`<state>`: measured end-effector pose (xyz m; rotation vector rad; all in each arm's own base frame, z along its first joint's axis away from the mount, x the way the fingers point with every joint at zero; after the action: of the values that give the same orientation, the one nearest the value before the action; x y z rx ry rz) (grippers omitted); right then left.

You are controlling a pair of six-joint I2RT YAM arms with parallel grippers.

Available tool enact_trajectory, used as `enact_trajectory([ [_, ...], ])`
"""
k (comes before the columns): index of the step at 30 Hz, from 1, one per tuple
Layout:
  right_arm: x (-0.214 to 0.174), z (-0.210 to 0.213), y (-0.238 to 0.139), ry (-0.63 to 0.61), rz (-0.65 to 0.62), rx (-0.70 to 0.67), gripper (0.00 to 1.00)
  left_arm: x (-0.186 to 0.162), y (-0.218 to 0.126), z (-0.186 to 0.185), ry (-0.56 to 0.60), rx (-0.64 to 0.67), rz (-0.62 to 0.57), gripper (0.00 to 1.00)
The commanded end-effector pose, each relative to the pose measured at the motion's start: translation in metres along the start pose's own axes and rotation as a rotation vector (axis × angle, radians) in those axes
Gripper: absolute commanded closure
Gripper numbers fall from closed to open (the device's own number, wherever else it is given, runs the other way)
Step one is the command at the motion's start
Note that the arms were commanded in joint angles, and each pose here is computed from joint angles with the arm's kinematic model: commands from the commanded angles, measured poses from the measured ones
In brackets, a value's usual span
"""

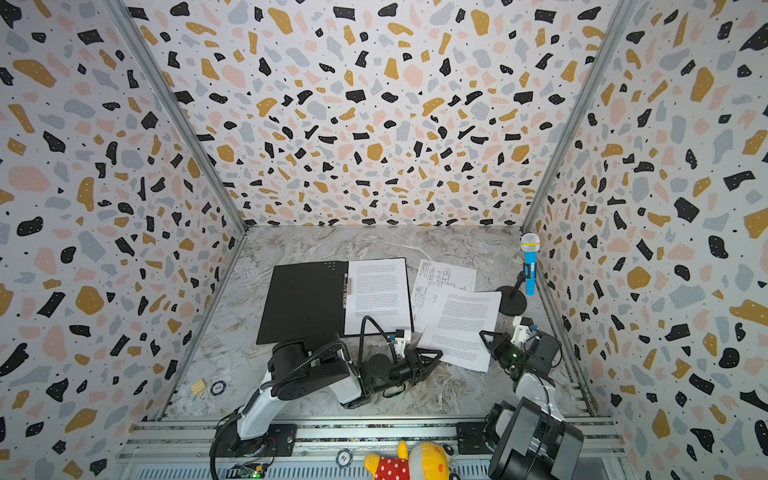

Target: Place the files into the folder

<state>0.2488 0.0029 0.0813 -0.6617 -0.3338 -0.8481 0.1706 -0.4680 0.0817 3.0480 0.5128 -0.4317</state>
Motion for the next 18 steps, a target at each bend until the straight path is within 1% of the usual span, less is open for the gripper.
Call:
enact_trajectory([
  [1,0.012,0.010,-0.003,-0.021,-0.011,0.019,0.98,-0.008,0.002,-0.024,0.035,-0.068,0.034,0.55],
  [5,0.015,0.015,-0.004,-0.029,-0.012,0.031,0.99,-0.013,0.003,-0.028,0.057,-0.068,0.053,0.44],
  [7,0.018,0.020,-0.004,-0.037,-0.011,0.043,0.99,-0.017,0.005,-0.034,0.086,-0.070,0.075,0.39],
  [11,0.023,0.034,-0.001,-0.061,-0.001,0.072,1.00,-0.028,0.011,-0.040,0.188,-0.015,0.101,0.29],
  [14,0.028,0.046,0.002,-0.080,0.003,0.091,1.00,-0.028,0.009,-0.041,0.254,0.046,0.082,0.22],
  [15,0.029,0.050,0.003,-0.082,0.004,0.102,1.00,-0.027,0.006,-0.041,0.274,0.063,0.074,0.18],
  [17,0.031,0.057,0.005,-0.080,0.002,0.122,1.00,-0.025,-0.001,-0.041,0.303,0.089,0.062,0.08],
  [18,0.032,0.061,0.006,-0.079,-0.001,0.133,1.00,-0.025,-0.004,-0.040,0.312,0.102,0.059,0.04],
])
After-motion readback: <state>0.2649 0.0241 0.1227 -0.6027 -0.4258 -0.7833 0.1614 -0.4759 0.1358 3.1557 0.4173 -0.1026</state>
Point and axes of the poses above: each gripper's point midway between its finger pads, its own y axis out along the fingers, its own z axis along the line the jaws close on, x = y × z, the point moved 1 cm from there along -y, back along the fingers, and after that the axes turned 13 degrees about -y, right-handed, at the moved point
